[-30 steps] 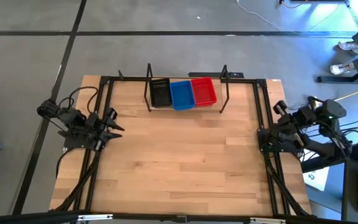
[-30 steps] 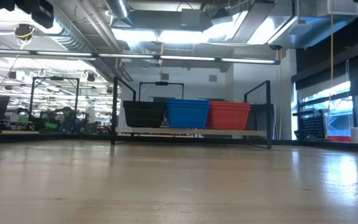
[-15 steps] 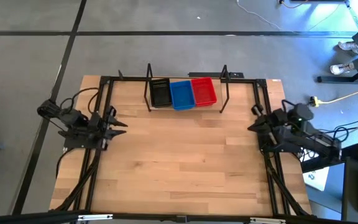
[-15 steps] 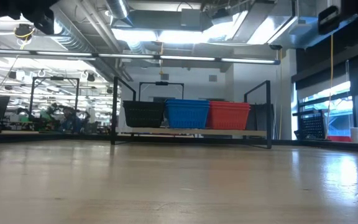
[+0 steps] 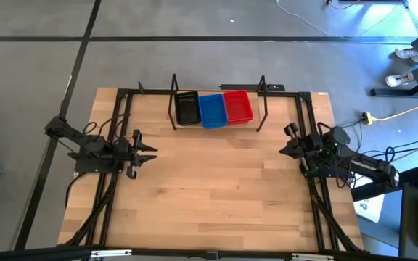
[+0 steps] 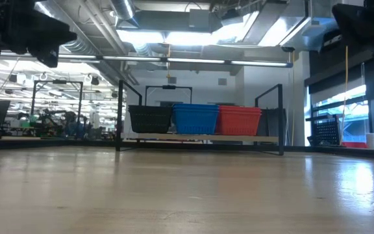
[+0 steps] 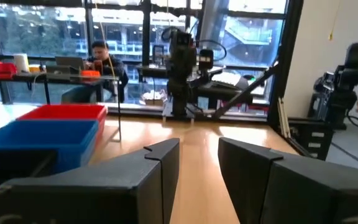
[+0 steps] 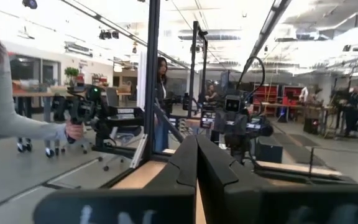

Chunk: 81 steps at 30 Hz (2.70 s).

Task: Stack baskets on shelf by color
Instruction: Return to Home Position

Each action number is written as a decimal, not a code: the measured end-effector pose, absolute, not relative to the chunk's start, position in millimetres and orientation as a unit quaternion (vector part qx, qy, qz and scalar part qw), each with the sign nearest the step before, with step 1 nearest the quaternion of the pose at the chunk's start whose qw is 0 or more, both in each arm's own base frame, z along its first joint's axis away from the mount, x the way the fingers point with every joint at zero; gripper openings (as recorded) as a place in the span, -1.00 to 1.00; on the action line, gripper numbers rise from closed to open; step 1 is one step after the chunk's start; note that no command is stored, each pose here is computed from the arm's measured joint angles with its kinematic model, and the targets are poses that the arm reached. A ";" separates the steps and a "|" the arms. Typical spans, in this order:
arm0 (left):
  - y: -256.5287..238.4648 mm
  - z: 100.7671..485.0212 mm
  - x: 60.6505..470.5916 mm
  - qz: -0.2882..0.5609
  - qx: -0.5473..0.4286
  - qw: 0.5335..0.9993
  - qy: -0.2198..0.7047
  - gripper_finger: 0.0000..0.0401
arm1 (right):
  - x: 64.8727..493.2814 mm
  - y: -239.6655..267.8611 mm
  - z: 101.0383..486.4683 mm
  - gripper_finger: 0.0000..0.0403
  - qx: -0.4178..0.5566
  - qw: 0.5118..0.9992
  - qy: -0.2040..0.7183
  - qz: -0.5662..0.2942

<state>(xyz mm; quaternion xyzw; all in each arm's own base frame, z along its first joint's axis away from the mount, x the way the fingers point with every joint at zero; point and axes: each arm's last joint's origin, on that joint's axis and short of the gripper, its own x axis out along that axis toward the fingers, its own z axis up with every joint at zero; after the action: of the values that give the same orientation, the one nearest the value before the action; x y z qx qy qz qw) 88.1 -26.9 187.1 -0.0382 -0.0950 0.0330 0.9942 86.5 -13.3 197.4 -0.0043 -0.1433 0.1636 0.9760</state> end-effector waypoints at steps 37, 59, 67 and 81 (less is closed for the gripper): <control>-27.6 179.2 89.5 0.037 0.049 0.996 -0.062 -0.49 | 93.0 -22.5 172.5 -1.00 0.035 0.998 -0.034 0.028; -27.6 179.2 89.5 0.037 0.049 0.996 -0.063 -0.49 | 93.0 -22.5 172.6 -1.00 0.036 0.998 -0.034 0.028; -27.6 179.2 89.5 0.037 0.049 0.996 -0.062 -0.49 | 93.0 -22.5 172.6 -1.00 0.035 0.998 -0.034 0.028; -27.6 179.2 89.5 0.037 0.049 0.996 -0.062 -0.49 | 93.0 -22.6 172.6 -1.00 0.036 0.998 -0.034 0.028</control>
<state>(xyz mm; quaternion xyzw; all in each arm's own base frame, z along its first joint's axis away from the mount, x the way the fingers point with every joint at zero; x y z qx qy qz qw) 89.5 -27.6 179.2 0.0493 -0.0625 0.0369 0.9961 93.0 -22.6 172.6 0.0360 -0.0343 0.0278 0.9984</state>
